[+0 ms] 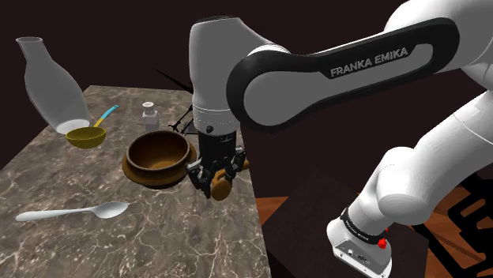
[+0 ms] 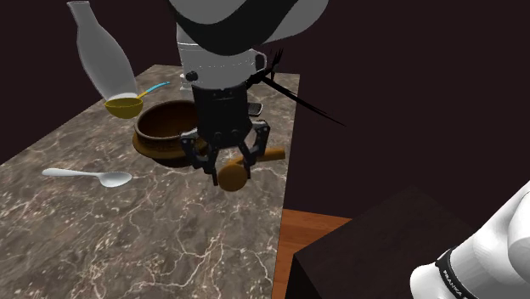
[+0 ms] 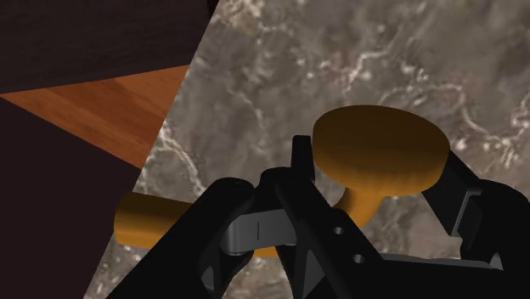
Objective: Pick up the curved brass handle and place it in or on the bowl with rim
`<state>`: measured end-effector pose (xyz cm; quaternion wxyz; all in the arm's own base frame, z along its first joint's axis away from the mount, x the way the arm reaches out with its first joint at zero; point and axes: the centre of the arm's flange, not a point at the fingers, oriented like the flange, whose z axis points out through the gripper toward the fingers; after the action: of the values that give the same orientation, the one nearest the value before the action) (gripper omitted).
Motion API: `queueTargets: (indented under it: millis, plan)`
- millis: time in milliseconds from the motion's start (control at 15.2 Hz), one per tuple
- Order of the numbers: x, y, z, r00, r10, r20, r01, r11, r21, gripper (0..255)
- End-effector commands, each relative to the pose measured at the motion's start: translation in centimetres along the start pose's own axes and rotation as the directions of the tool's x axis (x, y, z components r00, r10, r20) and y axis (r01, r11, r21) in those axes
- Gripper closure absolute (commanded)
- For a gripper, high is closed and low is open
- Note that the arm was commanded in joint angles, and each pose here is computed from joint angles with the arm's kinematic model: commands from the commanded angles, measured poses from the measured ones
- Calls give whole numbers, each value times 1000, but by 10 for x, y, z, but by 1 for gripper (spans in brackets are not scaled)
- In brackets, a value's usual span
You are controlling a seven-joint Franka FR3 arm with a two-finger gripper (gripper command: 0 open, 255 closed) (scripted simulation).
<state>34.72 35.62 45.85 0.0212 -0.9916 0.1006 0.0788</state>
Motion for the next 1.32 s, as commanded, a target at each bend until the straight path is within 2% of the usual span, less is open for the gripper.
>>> queueTargets:
  millis: [0,1254]
  plan:
    - [-2,-1,-9,1000,0,0,0,1000,0,255]
    - [-18,-3,-108,1000,0,0,0,1000,0,255]
